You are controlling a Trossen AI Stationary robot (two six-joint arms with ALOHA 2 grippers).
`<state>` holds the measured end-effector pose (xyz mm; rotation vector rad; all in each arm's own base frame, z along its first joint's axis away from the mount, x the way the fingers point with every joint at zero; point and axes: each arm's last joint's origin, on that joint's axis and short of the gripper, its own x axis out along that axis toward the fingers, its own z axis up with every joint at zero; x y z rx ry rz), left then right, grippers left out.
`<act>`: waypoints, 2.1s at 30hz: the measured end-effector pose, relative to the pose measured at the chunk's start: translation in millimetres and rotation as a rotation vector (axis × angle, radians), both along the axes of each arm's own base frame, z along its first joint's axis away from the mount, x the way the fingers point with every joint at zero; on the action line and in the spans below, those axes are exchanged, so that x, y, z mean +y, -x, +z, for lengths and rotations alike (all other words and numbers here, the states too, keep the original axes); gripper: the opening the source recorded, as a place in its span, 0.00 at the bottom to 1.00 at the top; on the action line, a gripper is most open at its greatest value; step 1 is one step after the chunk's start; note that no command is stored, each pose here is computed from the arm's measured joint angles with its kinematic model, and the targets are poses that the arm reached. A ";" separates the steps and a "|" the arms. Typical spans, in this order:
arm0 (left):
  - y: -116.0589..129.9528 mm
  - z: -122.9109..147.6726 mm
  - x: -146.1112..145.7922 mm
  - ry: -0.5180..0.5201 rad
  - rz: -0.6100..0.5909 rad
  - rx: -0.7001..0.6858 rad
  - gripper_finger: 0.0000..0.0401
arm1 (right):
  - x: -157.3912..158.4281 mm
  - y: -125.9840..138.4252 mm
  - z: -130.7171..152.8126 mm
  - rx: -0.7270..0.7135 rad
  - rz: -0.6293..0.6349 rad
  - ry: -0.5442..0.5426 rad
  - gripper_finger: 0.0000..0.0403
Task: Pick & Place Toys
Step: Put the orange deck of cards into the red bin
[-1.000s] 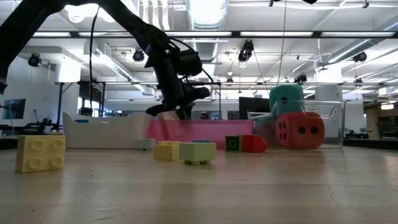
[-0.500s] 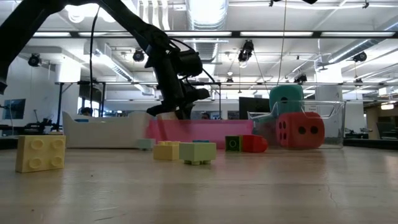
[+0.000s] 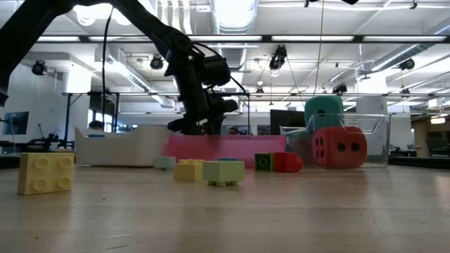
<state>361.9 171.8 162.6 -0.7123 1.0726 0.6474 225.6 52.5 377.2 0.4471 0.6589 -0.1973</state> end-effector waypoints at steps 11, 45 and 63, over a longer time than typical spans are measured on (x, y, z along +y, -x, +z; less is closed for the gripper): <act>-1.9 3.2 -0.7 0.017 -0.007 -0.023 0.52 | 0.0 0.0 0.0 0.000 0.000 0.001 0.90; 26.0 91.7 -30.8 -0.238 -0.461 0.062 0.23 | 0.0 0.2 -0.3 0.004 0.006 0.006 0.90; 18.2 60.4 -35.2 -0.060 -0.517 0.087 0.00 | -0.1 0.2 -0.2 0.003 0.005 0.005 0.90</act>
